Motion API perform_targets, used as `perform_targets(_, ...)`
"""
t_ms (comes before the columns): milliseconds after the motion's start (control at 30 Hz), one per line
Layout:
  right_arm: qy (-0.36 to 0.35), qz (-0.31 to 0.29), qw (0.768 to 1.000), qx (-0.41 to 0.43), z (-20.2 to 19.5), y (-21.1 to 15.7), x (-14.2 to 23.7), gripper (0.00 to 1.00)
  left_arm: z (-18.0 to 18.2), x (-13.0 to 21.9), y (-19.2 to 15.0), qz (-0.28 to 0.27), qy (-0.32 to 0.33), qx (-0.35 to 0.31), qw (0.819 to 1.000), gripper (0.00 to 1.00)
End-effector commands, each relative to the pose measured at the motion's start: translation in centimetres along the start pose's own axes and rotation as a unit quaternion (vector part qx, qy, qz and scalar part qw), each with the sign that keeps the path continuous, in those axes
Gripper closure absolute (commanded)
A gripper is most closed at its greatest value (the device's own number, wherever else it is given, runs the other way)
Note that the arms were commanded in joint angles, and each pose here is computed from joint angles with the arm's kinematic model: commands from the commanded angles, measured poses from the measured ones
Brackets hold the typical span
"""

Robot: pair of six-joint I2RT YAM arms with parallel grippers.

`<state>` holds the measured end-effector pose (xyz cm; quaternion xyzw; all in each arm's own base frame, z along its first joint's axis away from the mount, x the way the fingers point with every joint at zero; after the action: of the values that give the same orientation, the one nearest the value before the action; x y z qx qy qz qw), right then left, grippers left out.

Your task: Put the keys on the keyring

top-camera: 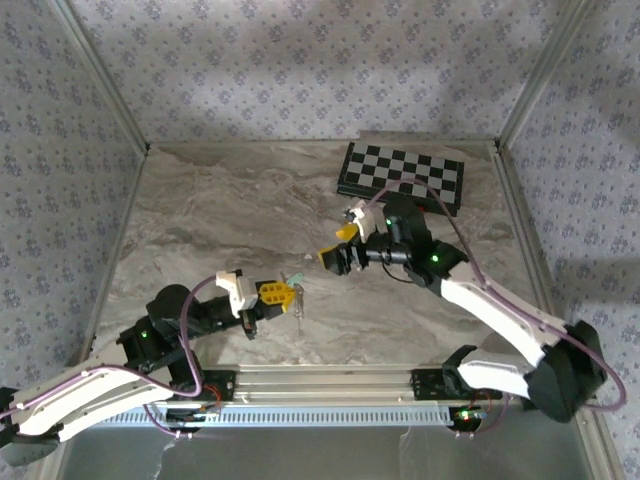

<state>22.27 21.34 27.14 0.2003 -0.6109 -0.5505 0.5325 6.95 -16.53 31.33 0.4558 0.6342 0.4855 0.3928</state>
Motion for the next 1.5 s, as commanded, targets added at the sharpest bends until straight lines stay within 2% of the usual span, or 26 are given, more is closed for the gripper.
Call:
perform_targets(0,-0.035,0.062,0.996,-0.062,-2.0,-1.1,-2.0,0.17,-0.2,0.5,0.8,-0.030,-0.002,0.002,1.000,1.00)
perform_targets(167,-0.012,0.115,0.989,-0.096,-3.2,-3.2,-6.6,0.19,-0.3,0.9,0.8,-0.035,-0.002,-0.001,0.999,1.00)
perform_targets(333,0.013,0.165,0.982,-0.093,-3.1,-4.5,-10.7,0.19,-0.3,1.3,0.9,-0.037,-0.001,-0.001,0.999,1.00)
perform_targets(567,0.029,0.207,0.973,-0.099,-2.9,-5.9,-14.8,0.32,-0.2,2.1,0.6,-0.037,0.013,0.002,0.999,1.00)
perform_targets(733,0.034,0.241,0.966,-0.084,-1.4,-6.3,-16.3,0.48,-0.1,2.4,0.4,-0.038,0.020,0.002,0.999,1.00)
perform_targets(833,0.032,0.254,0.963,-0.078,-0.8,-6.7,-16.9,0.53,-0.1,2.5,0.3,-0.036,0.022,0.001,0.999,1.00)
perform_targets(1133,0.005,0.300,0.953,-0.049,0.4,-7.2,-17.9,0.63,0.0,2.5,0.0,-0.034,0.024,-0.002,0.999,1.00)
perform_targets(1467,-0.002,0.325,0.945,-0.030,1.1,-7.7,-19.1,0.71,0.0,2.8,-0.1,-0.039,0.024,-0.006,0.999,1.00)
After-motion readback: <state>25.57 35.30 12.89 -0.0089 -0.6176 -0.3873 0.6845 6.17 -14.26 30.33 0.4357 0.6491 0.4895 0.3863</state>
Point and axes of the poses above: each hand's point on the last joint's axis, 136 mm out from that joint toward the fingers, its own x axis back along the fingers, its own z axis along the line the jaws close on, y = z × x, the point moved 9 cm from there along x, back along the fingers, and after that the axes turned 12 degrees about x, right-handed, at the moved point
